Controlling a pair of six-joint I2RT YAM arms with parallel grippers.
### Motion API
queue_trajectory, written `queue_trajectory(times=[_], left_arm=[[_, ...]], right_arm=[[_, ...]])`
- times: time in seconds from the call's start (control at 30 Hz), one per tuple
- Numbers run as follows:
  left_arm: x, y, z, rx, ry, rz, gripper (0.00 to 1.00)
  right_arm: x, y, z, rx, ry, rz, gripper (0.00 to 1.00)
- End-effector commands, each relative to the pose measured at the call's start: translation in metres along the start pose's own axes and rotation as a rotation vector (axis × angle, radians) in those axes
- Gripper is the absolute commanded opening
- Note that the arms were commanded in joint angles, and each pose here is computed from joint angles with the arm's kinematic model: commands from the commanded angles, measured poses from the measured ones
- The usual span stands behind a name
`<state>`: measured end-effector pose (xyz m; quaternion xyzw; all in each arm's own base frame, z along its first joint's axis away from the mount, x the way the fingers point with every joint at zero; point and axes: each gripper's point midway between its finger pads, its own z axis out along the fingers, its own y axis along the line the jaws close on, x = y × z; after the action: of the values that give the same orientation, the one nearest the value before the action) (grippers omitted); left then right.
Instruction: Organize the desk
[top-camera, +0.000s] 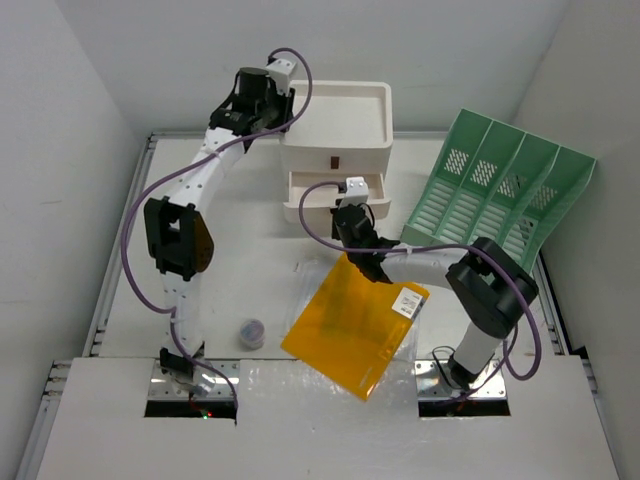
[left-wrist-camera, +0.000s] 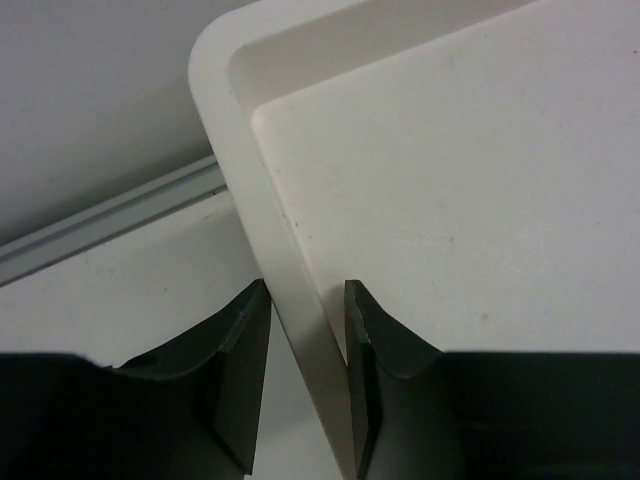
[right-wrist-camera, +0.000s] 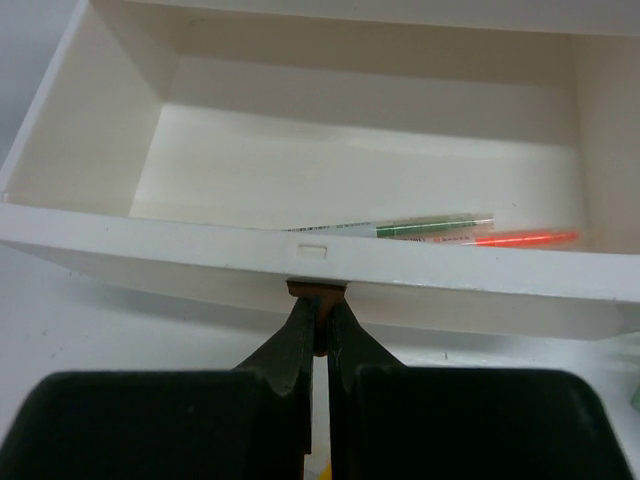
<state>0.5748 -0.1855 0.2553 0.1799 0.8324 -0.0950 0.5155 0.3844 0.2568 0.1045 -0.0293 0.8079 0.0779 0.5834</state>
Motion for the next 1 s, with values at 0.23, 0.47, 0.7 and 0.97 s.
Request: queue_trajectory(times=[0.23, 0.47, 0.7, 0.97], left_arm=[[0.022, -0.006, -0.008, 0.084, 0.07, 0.051, 0.0], [0.016, -0.027, -0.009, 0.207, 0.054, 0.057, 0.0], [0.016, -0.031, -0.012, 0.233, 0.06, 0.064, 0.0], [0.019, -0.049, -0.024, 0.292, 0.084, 0.014, 0.0]], right_arm=[[-0.082, -0.002, 0.054, 0.035, -0.197, 0.098, 0.0], [-0.108, 0.006, 0.065, 0.014, -0.275, 0.153, 0.0], [-0.114, -0.008, 0.09, 0.085, -0.281, 0.17, 0.0], [-0.114, -0.019, 0.104, 0.158, -0.29, 0.144, 0.0]])
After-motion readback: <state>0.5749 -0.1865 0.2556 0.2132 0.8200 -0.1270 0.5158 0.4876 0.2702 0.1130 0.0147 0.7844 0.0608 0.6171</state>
